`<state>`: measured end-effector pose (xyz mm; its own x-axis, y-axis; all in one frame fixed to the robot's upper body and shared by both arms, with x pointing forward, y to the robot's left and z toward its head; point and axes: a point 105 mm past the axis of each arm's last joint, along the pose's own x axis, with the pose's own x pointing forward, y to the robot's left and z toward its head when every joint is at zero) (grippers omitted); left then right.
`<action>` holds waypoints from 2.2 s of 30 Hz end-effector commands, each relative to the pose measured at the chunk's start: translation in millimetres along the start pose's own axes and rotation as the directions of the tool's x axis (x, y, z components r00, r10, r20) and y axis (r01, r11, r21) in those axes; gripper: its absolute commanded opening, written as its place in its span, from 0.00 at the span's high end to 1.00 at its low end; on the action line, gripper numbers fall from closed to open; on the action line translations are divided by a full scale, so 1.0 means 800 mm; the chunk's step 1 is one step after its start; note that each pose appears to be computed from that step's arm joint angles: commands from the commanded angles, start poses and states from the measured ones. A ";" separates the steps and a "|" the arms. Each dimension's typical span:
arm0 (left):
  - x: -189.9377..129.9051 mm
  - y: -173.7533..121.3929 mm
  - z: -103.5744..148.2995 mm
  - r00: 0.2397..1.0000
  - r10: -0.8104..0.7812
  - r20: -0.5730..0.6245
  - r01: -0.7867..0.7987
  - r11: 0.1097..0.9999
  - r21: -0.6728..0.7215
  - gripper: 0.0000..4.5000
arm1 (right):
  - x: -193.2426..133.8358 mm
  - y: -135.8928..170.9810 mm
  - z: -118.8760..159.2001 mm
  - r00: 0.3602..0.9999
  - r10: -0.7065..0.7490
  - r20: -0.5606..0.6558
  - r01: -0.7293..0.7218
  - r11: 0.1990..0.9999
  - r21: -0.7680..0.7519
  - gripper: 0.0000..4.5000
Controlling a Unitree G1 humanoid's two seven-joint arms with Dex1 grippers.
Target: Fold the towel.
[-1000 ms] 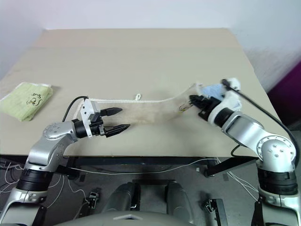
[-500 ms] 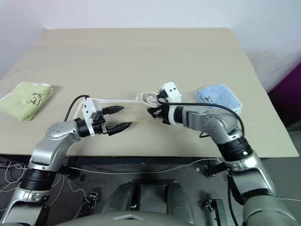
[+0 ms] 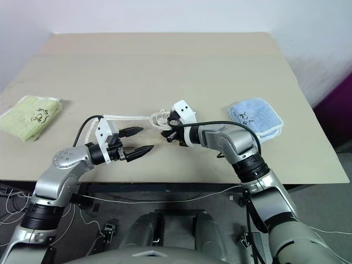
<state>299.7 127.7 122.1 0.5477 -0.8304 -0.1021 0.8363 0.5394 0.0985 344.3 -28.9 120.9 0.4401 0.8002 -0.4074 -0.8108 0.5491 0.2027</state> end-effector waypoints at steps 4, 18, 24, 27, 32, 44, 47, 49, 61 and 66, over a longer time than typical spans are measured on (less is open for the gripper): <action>0.000 0.001 0.017 0.999 0.000 0.033 -0.001 0.999 0.047 0.08 | -0.035 -0.009 0.032 0.994 -0.036 0.104 0.039 0.999 -0.035 0.99; 0.010 0.000 0.014 0.999 -0.047 0.028 0.046 0.998 0.036 0.08 | -0.208 -0.053 0.045 0.912 -0.305 0.274 0.246 0.942 0.227 0.99; 0.018 0.001 0.016 0.997 -0.075 0.028 0.074 0.996 0.045 0.08 | -0.253 -0.074 0.024 0.865 -0.454 0.212 0.388 0.875 0.289 0.99; 0.018 0.000 0.015 0.997 -0.079 0.025 0.078 0.996 0.044 0.08 | -0.267 -0.079 0.022 0.849 -0.488 0.203 0.424 0.858 0.291 0.99; 0.020 -0.003 0.013 0.996 -0.086 0.023 0.085 0.996 0.041 0.08 | -0.253 -0.070 0.036 0.869 -0.444 0.221 0.390 0.887 0.248 0.99; 0.023 -0.005 0.012 0.997 -0.073 0.031 0.072 0.997 0.038 0.08 | -0.119 0.001 0.053 0.984 -0.086 0.158 0.081 0.996 0.039 0.99; 0.025 -0.006 0.012 0.997 -0.071 0.034 0.069 0.997 0.040 0.08 | -0.084 0.023 0.042 0.994 0.016 0.111 -0.017 1.000 0.016 0.99; 0.025 -0.006 0.013 0.997 -0.064 0.037 0.063 0.997 0.043 0.08 | -0.060 0.029 0.029 0.996 0.053 0.074 -0.055 0.998 0.017 0.99; 0.016 -0.009 0.008 0.999 -0.039 0.032 0.037 0.999 0.035 0.08 | -0.026 0.011 0.010 0.998 0.046 0.044 -0.047 0.998 0.036 0.99; 0.019 -0.009 0.010 0.998 -0.045 0.034 0.044 0.998 0.037 0.08 | -0.022 0.015 0.013 0.996 0.069 0.063 -0.073 0.996 0.056 0.89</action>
<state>302.6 112.2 116.0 0.5161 -0.8510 -0.0974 0.8562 0.5095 0.0857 329.0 -38.4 121.6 0.4041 0.8265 -0.3918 -0.7935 0.5299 0.2993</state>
